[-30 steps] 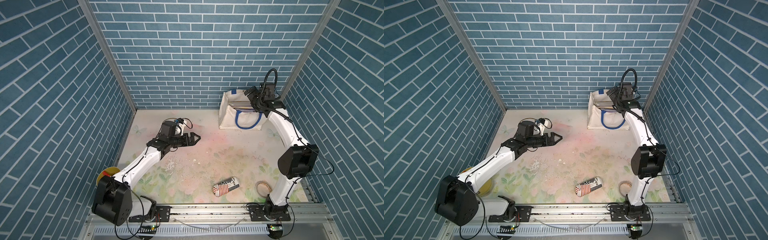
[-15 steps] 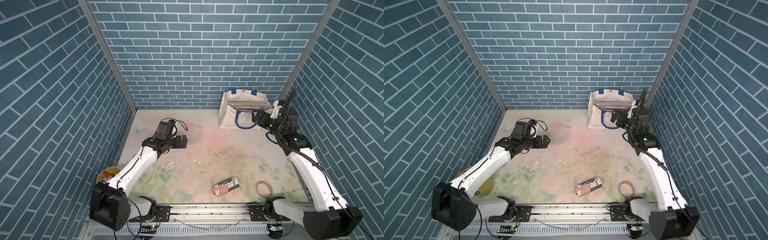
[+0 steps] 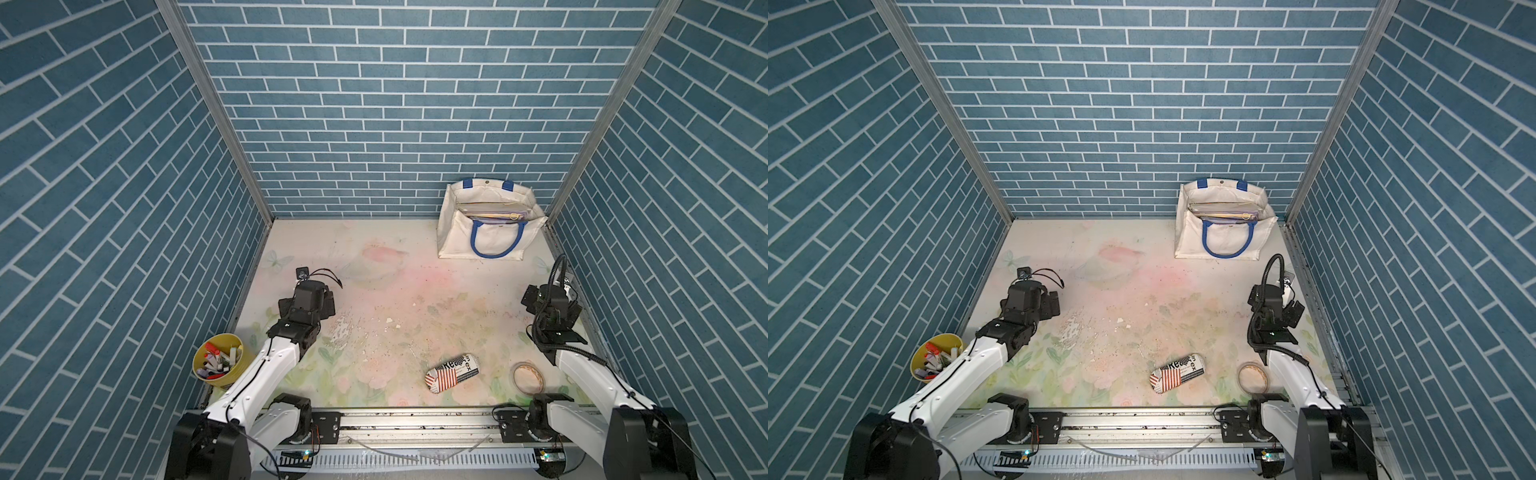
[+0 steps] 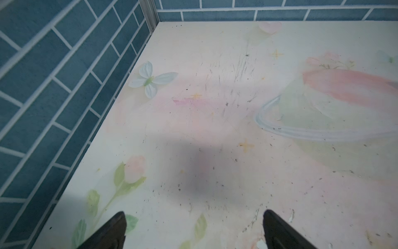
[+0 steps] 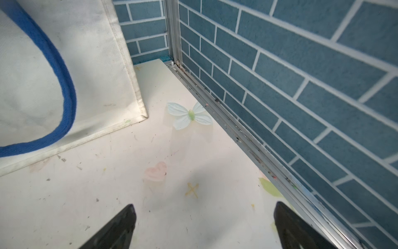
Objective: Put the pencil pouch into the canvas bag
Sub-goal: Reset both arms
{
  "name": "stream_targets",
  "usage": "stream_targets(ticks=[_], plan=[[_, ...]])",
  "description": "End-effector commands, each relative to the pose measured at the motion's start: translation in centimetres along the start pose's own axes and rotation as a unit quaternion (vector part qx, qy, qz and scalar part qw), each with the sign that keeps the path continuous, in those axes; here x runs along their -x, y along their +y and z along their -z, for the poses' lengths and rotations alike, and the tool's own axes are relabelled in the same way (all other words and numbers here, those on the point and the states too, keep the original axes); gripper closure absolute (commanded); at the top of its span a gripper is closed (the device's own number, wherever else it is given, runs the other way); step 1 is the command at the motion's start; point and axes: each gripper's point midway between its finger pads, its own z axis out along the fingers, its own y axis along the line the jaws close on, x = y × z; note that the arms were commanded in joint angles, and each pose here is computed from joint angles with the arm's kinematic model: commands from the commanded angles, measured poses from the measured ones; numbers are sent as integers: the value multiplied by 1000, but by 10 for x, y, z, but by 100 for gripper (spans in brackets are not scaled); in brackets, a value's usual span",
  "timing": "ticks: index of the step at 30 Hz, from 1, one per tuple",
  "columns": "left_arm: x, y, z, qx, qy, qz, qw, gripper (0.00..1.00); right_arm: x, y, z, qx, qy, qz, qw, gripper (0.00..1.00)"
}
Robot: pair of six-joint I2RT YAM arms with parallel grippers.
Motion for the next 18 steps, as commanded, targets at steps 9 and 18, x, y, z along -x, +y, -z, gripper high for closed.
stream_targets(ticks=[9, 18], plan=[[26, 27, -41, 78, -99, -36, 991, 1, -11, 47, -49, 85, -47, 57, 994, 1], [26, -2, -73, -29, -182, -3, 983, 1, -26, 57, -53, 132, -26, 59, 989, 1]])
